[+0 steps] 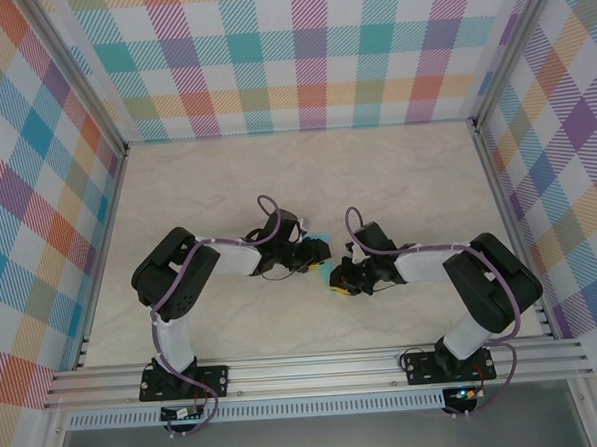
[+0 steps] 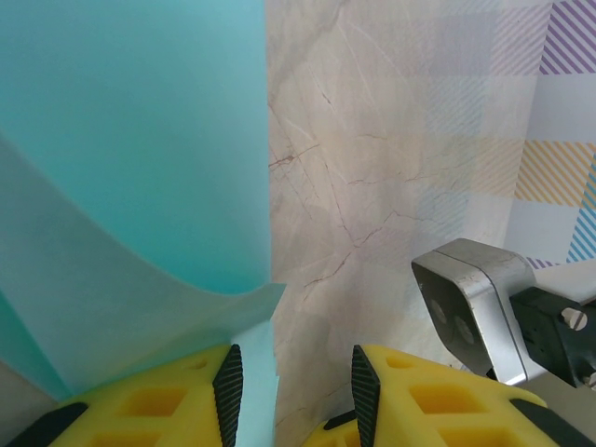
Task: Fold a paper plane with a square sheet of paper (pick it up from the middle)
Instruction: Fold the wing for the fifth time at the center of the table.
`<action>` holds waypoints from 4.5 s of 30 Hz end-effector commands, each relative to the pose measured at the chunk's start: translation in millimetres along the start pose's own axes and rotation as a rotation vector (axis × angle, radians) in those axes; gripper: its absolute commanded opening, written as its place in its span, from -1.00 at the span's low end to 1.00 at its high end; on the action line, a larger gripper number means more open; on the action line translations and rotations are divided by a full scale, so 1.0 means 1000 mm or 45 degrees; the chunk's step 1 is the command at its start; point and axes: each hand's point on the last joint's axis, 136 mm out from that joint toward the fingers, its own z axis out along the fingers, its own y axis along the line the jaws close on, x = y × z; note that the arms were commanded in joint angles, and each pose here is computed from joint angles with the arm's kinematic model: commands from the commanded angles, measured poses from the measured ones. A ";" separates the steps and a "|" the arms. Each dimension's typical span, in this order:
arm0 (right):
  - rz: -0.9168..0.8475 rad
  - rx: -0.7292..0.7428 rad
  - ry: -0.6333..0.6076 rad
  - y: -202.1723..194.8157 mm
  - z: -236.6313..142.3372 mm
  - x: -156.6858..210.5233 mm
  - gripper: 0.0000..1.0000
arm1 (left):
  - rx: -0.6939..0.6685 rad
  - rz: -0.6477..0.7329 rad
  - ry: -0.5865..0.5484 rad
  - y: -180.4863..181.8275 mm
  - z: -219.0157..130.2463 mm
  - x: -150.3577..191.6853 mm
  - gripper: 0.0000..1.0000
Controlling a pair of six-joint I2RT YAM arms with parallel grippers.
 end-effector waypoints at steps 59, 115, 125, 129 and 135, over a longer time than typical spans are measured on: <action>-0.048 -0.087 -0.020 0.024 -0.002 -0.001 -0.71 | -0.174 -0.060 0.067 0.042 0.005 0.016 -0.23; 0.150 0.143 0.004 -0.055 0.020 0.015 -0.92 | -0.186 0.070 -0.015 0.032 -0.005 -0.060 -0.20; 0.158 0.172 0.016 -0.063 0.018 0.019 -0.93 | -0.156 0.094 0.010 0.033 -0.007 -0.077 -0.19; 0.156 0.170 0.018 -0.064 0.018 0.019 -0.94 | -0.161 0.099 0.011 0.037 -0.009 -0.085 -0.19; 0.152 0.162 0.020 -0.063 0.016 0.018 -0.94 | -0.171 0.107 0.017 0.043 -0.012 -0.098 -0.19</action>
